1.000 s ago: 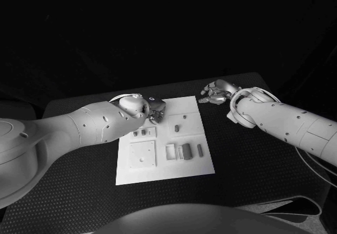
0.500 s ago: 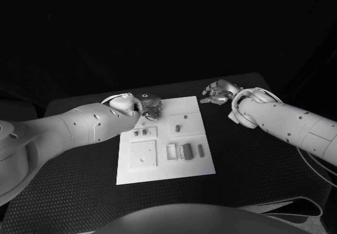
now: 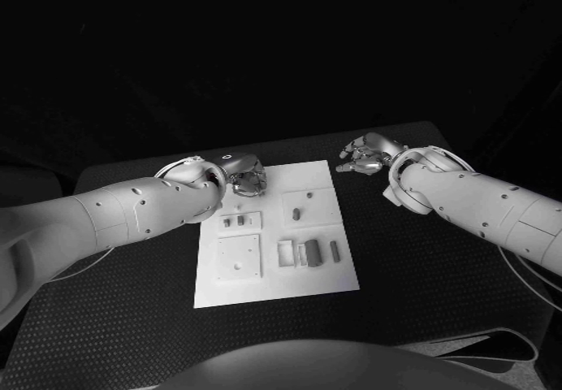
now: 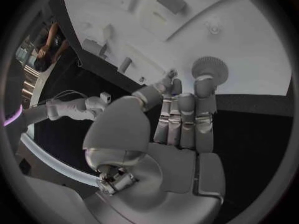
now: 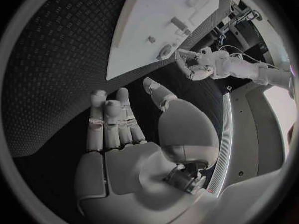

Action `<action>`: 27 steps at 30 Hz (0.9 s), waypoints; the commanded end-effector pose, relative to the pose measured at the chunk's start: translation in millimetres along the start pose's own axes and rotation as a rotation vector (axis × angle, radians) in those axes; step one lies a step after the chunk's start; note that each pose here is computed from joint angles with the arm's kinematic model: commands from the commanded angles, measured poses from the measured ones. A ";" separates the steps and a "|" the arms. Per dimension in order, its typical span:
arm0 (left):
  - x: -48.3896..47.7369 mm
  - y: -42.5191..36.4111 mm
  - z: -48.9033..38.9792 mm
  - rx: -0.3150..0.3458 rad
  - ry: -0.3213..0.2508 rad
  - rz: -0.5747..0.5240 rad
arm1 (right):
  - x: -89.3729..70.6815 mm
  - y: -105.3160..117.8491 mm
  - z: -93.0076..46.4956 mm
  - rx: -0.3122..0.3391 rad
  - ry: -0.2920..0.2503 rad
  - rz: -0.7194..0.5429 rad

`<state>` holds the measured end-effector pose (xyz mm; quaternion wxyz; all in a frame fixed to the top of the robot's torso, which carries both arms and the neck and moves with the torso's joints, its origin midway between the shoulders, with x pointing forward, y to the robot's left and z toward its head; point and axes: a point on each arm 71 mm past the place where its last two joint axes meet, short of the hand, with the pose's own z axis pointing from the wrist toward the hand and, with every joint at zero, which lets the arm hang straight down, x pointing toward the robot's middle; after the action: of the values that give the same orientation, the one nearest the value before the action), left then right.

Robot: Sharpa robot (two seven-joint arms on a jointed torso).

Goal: Assemble the parts on the task board

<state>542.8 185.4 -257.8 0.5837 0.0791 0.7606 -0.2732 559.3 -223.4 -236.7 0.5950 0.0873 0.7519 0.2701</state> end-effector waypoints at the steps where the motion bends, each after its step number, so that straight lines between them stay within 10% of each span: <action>1: -5.4 1.8 -4.3 0.022 -0.060 -0.146 | 0.4 0.5 -0.3 -0.006 0.008 -0.007; 11: -10.6 20.1 -14.4 -0.008 -0.086 -0.247 | -1.3 -2.0 -1.8 -0.002 0.005 -0.008; 27: -3.5 8.7 -11.6 0.008 -0.029 -0.230 | -0.6 -0.8 -1.5 -0.004 0.006 -0.007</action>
<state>538.9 201.3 -254.9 0.5665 -0.0152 0.7511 -0.3386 558.7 -226.4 -236.3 0.5955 0.0879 0.7520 0.2686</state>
